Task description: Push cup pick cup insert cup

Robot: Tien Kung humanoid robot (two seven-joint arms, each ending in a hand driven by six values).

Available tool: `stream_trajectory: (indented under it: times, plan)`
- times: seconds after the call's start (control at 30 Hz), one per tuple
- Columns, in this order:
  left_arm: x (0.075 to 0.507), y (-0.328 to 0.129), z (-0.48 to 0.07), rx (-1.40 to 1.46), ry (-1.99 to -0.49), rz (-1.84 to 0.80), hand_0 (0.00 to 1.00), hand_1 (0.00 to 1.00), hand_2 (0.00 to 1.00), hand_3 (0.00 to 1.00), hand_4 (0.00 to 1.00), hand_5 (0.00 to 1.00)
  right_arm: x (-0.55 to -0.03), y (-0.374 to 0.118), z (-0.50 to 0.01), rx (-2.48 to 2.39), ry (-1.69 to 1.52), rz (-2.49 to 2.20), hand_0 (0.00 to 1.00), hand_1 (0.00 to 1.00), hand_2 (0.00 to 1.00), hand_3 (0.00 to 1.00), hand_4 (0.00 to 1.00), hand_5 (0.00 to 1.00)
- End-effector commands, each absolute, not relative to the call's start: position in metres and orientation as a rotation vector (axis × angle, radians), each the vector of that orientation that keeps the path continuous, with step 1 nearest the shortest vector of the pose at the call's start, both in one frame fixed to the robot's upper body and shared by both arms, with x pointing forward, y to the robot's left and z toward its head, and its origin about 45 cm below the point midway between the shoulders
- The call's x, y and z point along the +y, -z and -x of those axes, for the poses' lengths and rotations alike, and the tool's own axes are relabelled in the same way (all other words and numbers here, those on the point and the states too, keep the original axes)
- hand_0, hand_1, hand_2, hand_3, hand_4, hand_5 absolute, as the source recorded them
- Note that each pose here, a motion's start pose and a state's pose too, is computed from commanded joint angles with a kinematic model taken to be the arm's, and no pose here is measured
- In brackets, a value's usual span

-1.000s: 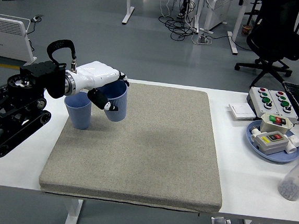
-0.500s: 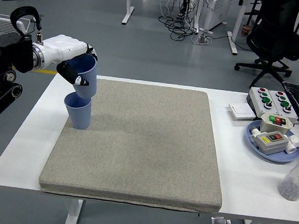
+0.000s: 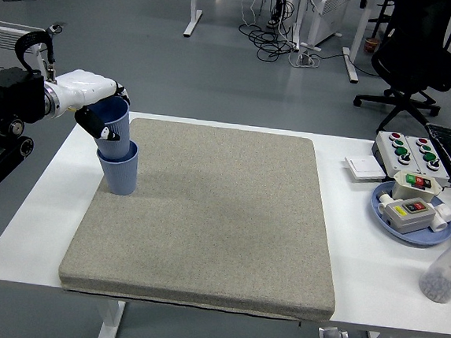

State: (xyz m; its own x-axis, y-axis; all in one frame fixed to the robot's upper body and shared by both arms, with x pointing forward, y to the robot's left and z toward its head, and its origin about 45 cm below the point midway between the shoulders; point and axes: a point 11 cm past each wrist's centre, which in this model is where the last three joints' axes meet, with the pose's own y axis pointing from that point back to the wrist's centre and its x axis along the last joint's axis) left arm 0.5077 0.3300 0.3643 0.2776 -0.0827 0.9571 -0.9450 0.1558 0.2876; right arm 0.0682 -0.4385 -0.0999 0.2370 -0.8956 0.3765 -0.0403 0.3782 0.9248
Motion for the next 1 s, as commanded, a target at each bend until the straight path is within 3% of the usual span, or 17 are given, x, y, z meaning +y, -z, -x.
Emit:
stream_trajectory:
  times: [0.33,0.37,0.53,0.57,0.73,0.77,0.93,0.97,1.0]
  plan:
    - [0.329,-0.359,-0.511,-1.109,-0.852,-1.231,0.435,0.585,0.627,0.676,0.615,0.107,-0.439,0.099,-0.070,-1.186,0.750,-1.023,0.730,0.669,0.706,0.593,0.163,0.390]
    - [0.328,-0.356,-0.511,-1.107,-0.846,-1.229,0.491,0.688,0.726,0.783,0.858,0.352,-0.439,0.099,-0.070,-1.186,0.750,-1.024,0.730,0.669,0.706,0.594,0.163,0.389]
    - [0.329,-0.346,-0.511,-1.101,-0.833,-1.247,0.491,0.688,0.726,0.783,0.858,0.352,-0.439,0.099,-0.071,-1.186,0.748,-1.024,0.730,0.669,0.706,0.594,0.163,0.389]
    - [0.330,-0.344,-0.511,-1.103,-0.836,-1.248,0.891,0.967,0.998,0.998,0.990,0.534,-0.439,0.099,-0.071,-1.186,0.748,-1.024,0.730,0.669,0.706,0.594,0.163,0.390]
    - [0.332,-0.342,-0.512,-1.112,-0.873,-1.231,0.891,0.967,0.998,0.998,0.990,0.534,-0.439,0.099,-0.072,-1.187,0.747,-1.025,0.730,0.669,0.706,0.594,0.163,0.390]
    - [0.334,-0.342,-0.513,-1.114,-0.893,-1.222,0.998,0.998,0.998,0.998,0.998,0.578,-0.439,0.099,-0.072,-1.187,0.747,-1.025,0.730,0.669,0.706,0.594,0.163,0.390]
    - [0.338,-0.344,-0.513,-1.117,-0.944,-1.192,0.998,0.998,0.998,0.998,0.998,0.578,-0.439,0.099,-0.073,-1.188,0.745,-1.026,0.730,0.669,0.706,0.594,0.163,0.390]
    - [0.338,-0.345,-0.513,-1.118,-0.955,-1.181,0.998,0.998,0.998,0.998,0.998,0.730,-0.439,0.099,-0.073,-1.188,0.745,-1.026,0.730,0.669,0.705,0.594,0.163,0.390]
    - [0.338,-0.346,-0.513,-1.120,-0.971,-1.154,0.998,0.998,0.998,0.998,0.998,0.730,-0.439,0.099,-0.073,-1.189,0.745,-1.026,0.730,0.669,0.705,0.594,0.163,0.390]
